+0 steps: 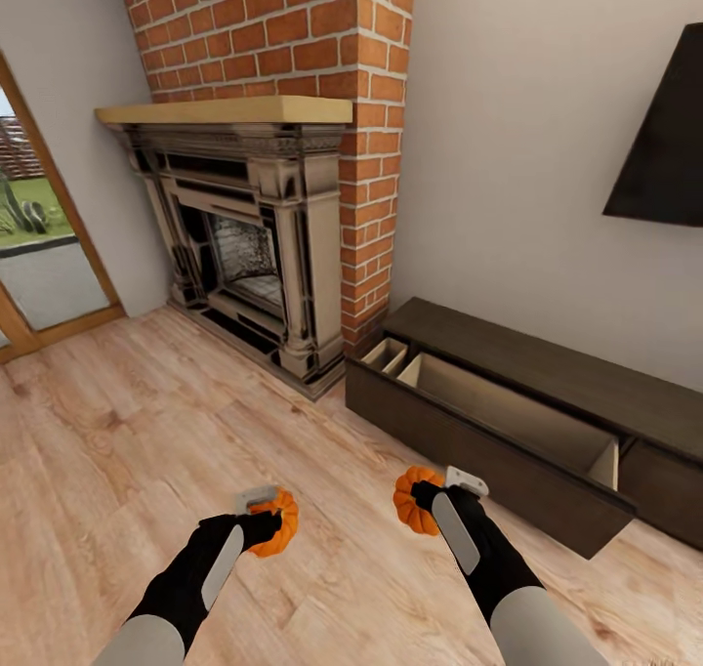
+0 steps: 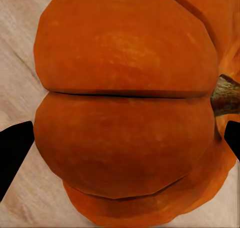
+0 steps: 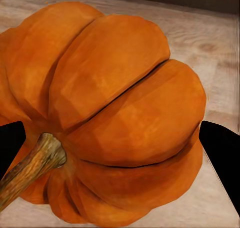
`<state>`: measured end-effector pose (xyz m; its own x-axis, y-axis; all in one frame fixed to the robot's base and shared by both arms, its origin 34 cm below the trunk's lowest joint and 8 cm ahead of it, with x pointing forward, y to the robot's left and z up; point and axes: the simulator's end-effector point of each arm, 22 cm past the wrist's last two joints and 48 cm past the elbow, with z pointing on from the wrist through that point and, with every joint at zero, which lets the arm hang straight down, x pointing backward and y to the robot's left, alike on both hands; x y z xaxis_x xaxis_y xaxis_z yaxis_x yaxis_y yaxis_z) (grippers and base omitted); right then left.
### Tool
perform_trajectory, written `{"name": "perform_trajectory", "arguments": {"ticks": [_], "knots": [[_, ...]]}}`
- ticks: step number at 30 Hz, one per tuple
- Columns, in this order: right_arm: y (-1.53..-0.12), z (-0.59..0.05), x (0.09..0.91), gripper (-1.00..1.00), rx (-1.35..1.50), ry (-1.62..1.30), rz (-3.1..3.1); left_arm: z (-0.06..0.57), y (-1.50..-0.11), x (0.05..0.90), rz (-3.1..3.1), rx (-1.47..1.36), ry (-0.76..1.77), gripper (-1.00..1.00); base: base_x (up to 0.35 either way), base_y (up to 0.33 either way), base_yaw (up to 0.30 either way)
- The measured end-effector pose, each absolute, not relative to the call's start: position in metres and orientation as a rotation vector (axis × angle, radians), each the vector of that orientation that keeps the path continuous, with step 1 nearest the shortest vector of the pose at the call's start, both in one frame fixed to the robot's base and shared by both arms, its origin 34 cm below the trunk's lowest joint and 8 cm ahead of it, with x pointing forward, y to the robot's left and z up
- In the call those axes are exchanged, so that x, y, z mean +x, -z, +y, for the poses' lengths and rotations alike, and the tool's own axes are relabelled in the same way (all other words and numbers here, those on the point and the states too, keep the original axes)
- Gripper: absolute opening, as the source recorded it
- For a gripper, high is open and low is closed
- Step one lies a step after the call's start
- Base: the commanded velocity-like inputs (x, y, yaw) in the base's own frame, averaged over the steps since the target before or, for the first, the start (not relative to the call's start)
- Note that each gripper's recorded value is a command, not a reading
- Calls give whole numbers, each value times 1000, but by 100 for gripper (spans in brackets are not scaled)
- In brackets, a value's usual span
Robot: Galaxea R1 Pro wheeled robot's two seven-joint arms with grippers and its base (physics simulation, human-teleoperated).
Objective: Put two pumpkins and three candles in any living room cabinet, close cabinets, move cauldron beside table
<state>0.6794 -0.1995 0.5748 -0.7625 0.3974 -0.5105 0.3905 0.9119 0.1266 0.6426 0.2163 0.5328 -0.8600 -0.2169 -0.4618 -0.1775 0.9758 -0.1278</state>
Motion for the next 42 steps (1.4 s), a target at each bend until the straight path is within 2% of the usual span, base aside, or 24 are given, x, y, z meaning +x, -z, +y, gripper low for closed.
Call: {"name": "perform_trajectory", "arguments": {"ticks": [10,21,42], "knots": [[-570,-201,677,-100,580,-10,2522,217,-533,643,2629,-280,112,-100,6,3,-278],[-570,-201,677,-100,578,-8,2521,217,-533,643,2629,-281,113,-100,0,165,-278],[-569,-202,676,-100,579,-7,2523,217,-533,644,2628,-281,113,-100,2,34,-278]]}}
